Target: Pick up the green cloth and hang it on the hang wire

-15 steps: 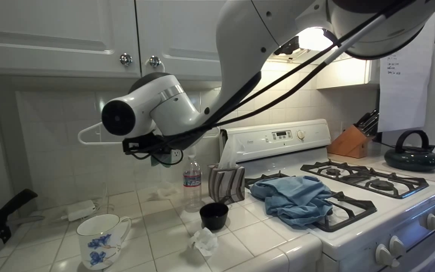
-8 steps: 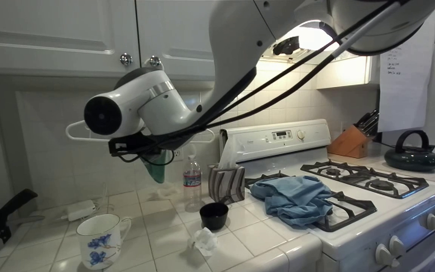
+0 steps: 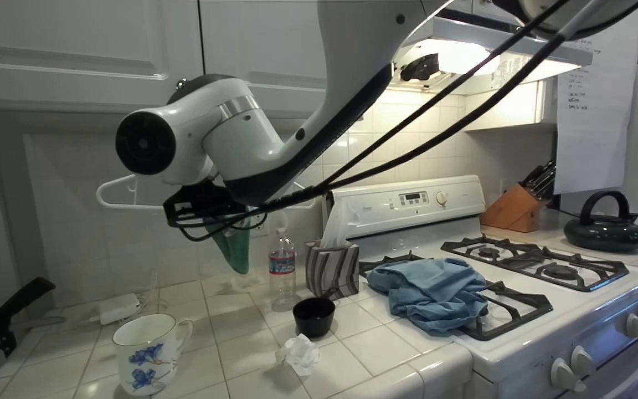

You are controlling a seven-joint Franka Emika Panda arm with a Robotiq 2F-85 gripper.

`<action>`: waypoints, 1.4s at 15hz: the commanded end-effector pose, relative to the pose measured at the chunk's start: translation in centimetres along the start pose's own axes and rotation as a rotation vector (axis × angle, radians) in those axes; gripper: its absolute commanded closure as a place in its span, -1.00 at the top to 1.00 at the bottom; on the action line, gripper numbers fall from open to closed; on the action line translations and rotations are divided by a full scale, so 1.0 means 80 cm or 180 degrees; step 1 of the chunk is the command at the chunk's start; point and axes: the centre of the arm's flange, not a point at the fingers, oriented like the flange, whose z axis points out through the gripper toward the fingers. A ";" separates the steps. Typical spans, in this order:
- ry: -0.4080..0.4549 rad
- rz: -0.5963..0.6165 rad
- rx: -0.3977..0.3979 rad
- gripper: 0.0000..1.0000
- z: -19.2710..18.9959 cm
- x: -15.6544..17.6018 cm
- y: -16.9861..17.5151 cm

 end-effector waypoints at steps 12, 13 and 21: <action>-0.0286 -0.0354 0.0116 1.00 -0.084 -0.008 0.030; -0.0350 -0.0386 0.0195 1.00 -0.098 0.007 0.033; -0.1394 -0.0846 0.0720 1.00 -0.192 0.066 0.065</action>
